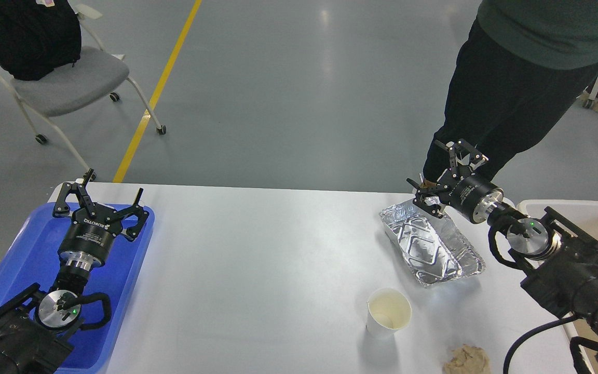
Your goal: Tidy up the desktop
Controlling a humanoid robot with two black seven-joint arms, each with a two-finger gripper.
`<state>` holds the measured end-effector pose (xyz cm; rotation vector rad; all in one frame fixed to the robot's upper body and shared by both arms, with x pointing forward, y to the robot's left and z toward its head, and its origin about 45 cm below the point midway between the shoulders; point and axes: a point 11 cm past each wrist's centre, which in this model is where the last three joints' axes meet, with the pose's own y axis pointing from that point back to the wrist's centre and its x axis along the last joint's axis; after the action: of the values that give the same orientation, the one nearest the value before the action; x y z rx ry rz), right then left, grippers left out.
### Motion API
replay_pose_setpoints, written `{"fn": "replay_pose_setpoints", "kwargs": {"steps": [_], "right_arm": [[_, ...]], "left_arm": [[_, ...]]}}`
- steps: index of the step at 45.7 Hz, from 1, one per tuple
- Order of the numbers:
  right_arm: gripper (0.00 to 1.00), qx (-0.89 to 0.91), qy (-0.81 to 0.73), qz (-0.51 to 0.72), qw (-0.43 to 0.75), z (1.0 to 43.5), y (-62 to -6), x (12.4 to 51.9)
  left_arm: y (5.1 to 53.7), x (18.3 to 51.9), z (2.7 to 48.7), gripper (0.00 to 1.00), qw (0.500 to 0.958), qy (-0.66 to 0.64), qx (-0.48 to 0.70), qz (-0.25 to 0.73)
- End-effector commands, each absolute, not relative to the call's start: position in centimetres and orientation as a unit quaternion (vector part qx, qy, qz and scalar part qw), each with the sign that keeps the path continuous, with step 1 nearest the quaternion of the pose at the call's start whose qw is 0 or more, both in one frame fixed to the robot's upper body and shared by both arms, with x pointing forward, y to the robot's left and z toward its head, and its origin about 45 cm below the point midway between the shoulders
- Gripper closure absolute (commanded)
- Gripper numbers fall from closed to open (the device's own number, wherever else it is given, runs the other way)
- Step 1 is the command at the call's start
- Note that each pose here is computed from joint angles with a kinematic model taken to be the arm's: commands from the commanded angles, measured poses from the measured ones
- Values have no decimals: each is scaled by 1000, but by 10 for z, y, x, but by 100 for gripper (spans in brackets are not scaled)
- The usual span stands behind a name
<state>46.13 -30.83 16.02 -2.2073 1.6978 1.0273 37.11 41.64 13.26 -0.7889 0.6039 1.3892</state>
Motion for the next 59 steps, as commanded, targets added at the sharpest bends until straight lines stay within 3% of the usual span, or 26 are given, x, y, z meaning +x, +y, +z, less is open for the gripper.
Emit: {"fn": "replay_pose_setpoints", "kwargs": {"steps": [1,28,43,59], "right_arm": [[0,-741,570,344,85,160,-309,461],[0,-767,558,312,44,177,-311,462],[0,-809,532,233,-86,208,-332,456],[0,-832,446,89,-317,266,-344,443]], "left_arm": [[416,371,132,1,658,267,-347,613],[416,371,132,1,659,267,-345,613],[417,371,133,1,659,266,-345,613],[417,371,133,1,658,266,-346,613]]}}
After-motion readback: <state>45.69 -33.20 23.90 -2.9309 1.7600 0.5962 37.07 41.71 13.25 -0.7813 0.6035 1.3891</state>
